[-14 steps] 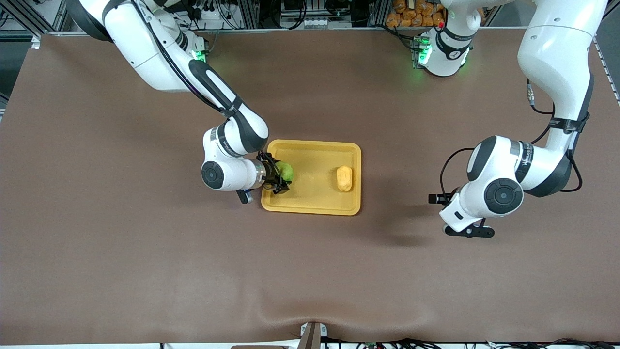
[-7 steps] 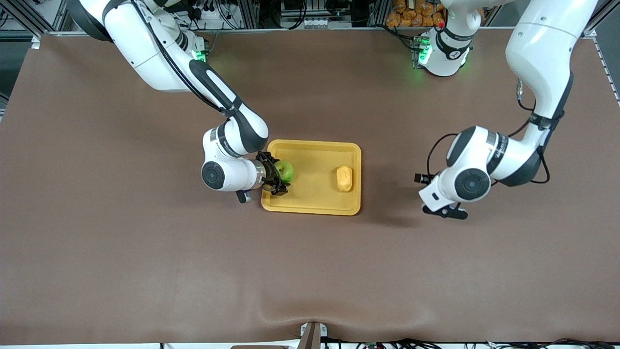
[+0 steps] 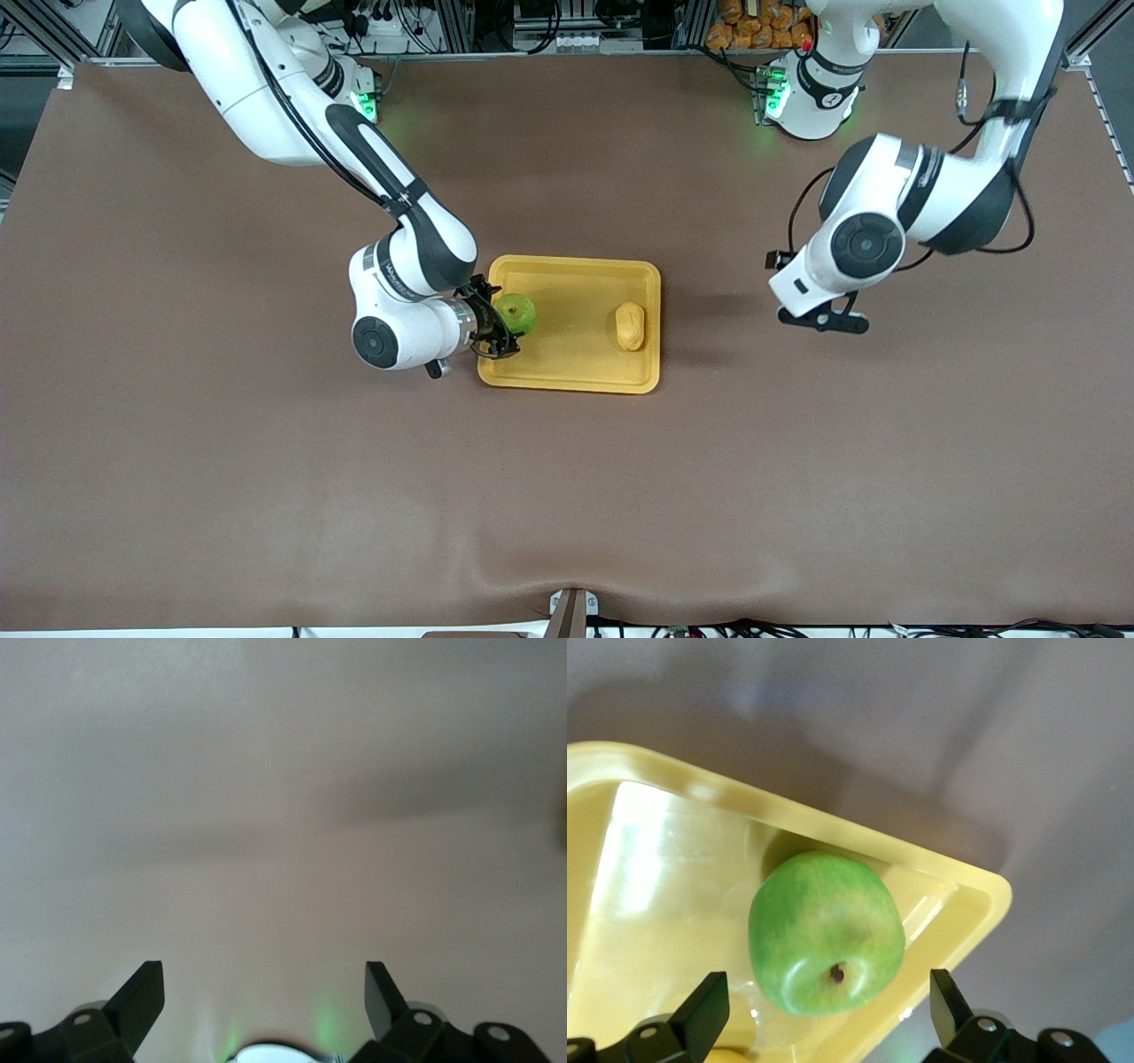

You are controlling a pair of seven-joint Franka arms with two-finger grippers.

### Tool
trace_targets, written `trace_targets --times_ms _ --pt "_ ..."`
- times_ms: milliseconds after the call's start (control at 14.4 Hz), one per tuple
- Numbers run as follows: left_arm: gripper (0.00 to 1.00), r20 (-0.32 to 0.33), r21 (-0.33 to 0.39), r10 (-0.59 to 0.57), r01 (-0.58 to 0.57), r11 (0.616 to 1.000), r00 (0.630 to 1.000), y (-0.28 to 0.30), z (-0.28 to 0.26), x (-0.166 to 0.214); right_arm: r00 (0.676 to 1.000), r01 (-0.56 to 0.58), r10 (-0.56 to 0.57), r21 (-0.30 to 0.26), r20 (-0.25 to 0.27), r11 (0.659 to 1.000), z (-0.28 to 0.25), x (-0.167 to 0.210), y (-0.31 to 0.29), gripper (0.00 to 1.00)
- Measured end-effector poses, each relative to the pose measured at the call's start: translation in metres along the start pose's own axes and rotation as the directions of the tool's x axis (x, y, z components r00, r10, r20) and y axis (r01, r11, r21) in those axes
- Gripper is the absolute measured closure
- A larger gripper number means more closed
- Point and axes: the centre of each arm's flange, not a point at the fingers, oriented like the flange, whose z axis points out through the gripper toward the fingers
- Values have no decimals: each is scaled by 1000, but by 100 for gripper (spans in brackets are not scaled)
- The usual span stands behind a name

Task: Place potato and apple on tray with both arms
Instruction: 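Open the left gripper over the tray while the right gripper lowers the apple, then open the right gripper and withdraw it while the left gripper retracts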

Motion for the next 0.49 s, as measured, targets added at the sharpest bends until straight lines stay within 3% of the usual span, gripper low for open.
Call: trace_targets --times_ms 139,278,486 --pt "0 10 1 -16 16 1000 1000 -6 -36 -22 1000 2 -2 2 2 1000 -23 -2 -1 0" --pt "0 8 -9 -30 30 1000 1000 -13 -84 -40 1000 7 -6 46 -3 999 -59 -4 -2 0" --pt "0 -71 -36 -45 42 998 996 -23 -144 -50 998 59 -57 137 -22 989 -131 4 11 0"
